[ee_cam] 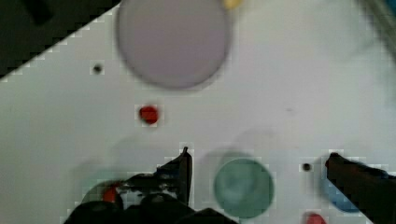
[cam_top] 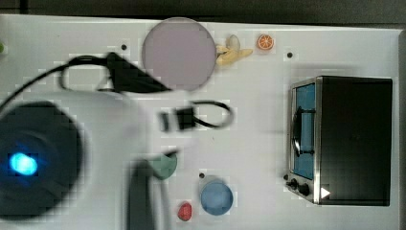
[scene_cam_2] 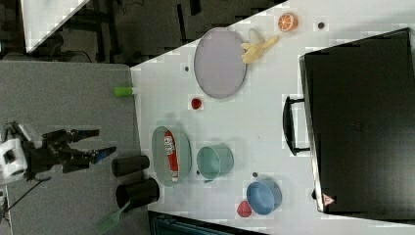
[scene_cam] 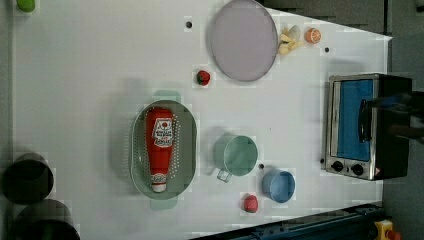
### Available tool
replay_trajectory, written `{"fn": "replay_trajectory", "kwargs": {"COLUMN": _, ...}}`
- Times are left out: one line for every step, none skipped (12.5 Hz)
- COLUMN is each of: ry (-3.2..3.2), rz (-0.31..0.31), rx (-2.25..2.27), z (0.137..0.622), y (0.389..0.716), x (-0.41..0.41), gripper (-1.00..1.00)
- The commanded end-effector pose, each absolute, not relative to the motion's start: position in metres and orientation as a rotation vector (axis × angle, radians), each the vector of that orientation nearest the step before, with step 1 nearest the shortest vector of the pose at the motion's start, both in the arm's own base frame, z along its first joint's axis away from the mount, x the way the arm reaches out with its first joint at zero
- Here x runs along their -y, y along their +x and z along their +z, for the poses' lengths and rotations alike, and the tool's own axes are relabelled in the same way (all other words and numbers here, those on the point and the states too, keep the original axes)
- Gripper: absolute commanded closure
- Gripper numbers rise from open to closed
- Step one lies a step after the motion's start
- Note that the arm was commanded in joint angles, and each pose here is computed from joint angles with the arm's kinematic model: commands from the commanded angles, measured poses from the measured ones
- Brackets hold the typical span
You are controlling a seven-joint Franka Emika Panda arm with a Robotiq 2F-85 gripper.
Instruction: Pick ketchup from strainer and place it on the table
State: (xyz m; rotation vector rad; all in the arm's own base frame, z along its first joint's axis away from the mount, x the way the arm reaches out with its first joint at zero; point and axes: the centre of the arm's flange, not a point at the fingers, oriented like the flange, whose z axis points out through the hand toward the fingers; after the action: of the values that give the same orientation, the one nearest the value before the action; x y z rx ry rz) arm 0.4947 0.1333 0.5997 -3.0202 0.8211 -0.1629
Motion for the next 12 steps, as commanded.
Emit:
{"fn": "replay_trajectory", "kwargs": {"ry": -3.078, "rz": -0.077, "rx": -0.619, "z": 0.557, "y": 0.477, "x": -0.228, "gripper": -1.0}}
{"fn": "replay_trajectory", "kwargs": {"ry": -3.09, "rz": -0.066, "rx": -0.541, "z": 0.546, "y": 0.472, "x": -0.253, "gripper": -1.0}}
{"fn": "replay_trajectory", "kwargs": {"ry": -3.1, "rz": -0.045, "rx": -0.464, "z": 0.534, "y": 0.466, "x": -0.278, "gripper": -1.0}}
{"fn": "replay_trajectory", "kwargs": {"ry": -3.108, "rz": -0.017, "rx": -0.392, "z": 0.521, "y": 0.459, "x": -0.3, "gripper": -1.0}}
{"fn": "replay_trajectory", "kwargs": {"ry": -3.114, "rz": 0.018, "rx": -0.327, "z": 0.507, "y": 0.453, "x": -0.32, "gripper": -1.0}}
{"fn": "replay_trajectory", "kwargs": {"ry": -3.122, "rz": 0.061, "rx": -0.269, "z": 0.493, "y": 0.445, "x": -0.337, "gripper": -1.0}}
{"fn": "replay_trajectory", "kwargs": {"ry": -3.124, "rz": 0.101, "rx": -0.221, "z": 0.477, "y": 0.439, "x": -0.35, "gripper": -1.0}}
{"fn": "replay_trajectory", "kwargs": {"ry": -3.125, "rz": 0.135, "rx": -0.183, "z": 0.46, "y": 0.435, "x": -0.359, "gripper": -1.0}}
{"fn": "replay_trajectory", "kwargs": {"ry": -3.119, "rz": 0.159, "rx": -0.157, "z": 0.442, "y": 0.433, "x": -0.366, "gripper": -1.0}}
{"fn": "replay_trajectory", "kwargs": {"ry": -3.114, "rz": 0.168, "rx": -0.132, "z": 0.423, "y": 0.431, "x": -0.371, "gripper": -1.0}}
{"fn": "replay_trajectory", "kwargs": {"ry": -3.11, "rz": 0.161, "rx": -0.108, "z": 0.406, "y": 0.431, "x": -0.374, "gripper": -1.0}}
{"fn": "replay_trajectory", "kwargs": {"ry": -3.109, "rz": 0.139, "rx": -0.078, "z": 0.389, "y": 0.43, "x": -0.377, "gripper": -1.0}}
